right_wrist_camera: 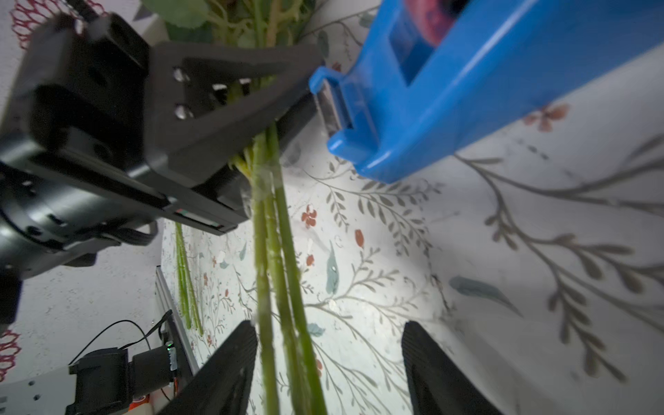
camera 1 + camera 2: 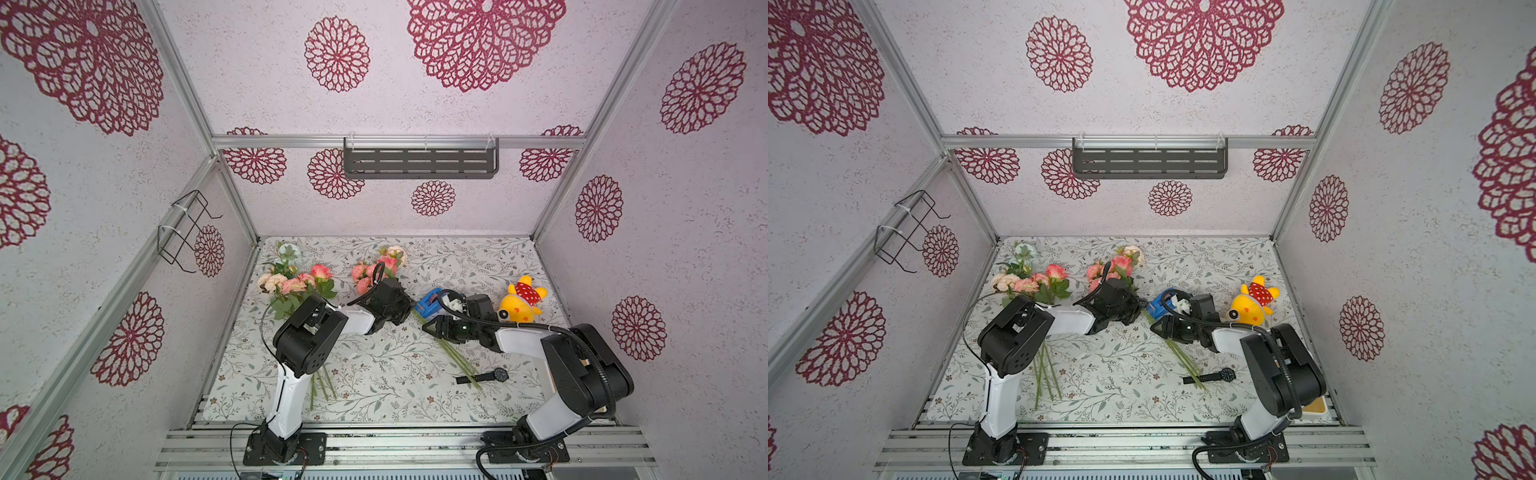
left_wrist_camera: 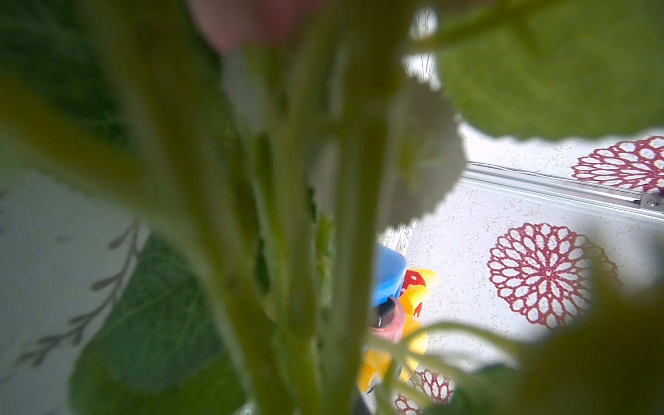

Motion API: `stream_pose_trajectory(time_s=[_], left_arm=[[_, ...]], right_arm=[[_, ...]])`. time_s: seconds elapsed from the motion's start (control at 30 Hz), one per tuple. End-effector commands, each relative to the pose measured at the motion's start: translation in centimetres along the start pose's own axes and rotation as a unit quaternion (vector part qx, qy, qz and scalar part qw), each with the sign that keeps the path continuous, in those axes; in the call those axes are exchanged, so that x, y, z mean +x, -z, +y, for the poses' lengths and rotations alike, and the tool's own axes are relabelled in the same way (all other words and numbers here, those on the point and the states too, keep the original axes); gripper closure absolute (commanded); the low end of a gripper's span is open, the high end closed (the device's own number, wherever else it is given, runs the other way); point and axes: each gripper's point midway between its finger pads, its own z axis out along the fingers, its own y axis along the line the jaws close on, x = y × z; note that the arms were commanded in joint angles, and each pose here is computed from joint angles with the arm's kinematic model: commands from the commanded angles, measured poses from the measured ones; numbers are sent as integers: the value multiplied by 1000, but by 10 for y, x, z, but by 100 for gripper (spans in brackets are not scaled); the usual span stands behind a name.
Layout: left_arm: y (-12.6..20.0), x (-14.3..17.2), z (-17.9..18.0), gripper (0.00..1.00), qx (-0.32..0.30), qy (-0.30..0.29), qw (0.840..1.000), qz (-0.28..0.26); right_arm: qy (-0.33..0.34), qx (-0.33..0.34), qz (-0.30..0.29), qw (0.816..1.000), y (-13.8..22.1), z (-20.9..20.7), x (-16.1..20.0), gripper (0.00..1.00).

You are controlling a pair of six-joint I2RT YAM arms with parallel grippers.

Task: Wrap bouquets with tape
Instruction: Pick up the unwrapped bouquet from the center of the board, then wrap the tape around the bouquet.

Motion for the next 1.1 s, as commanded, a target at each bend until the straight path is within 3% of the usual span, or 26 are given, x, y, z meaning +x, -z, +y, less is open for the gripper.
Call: stream_pose_trajectory(time_s=[0.0, 0.27, 0.53, 0.9, 1.07], left_arm=[[-2, 2, 2, 100, 0, 15, 1000, -1], [-3, 4, 5, 100, 6, 27, 1000, 2], [-5, 5, 5, 100, 16, 33, 999, 5], [-7, 8, 11, 100, 25, 55, 998, 9], [-5, 8, 11, 100, 27, 55, 998, 8]], right_arm=[[-26, -72, -20, 997, -6, 21, -13, 32], [-79, -128, -49, 987, -22, 21, -26, 28], [-96, -135, -71, 984, -30, 17, -36, 30], [-102, -142, -85, 981, -35, 16, -41, 59], [-82, -114, -74, 987, -35, 10, -36, 77]])
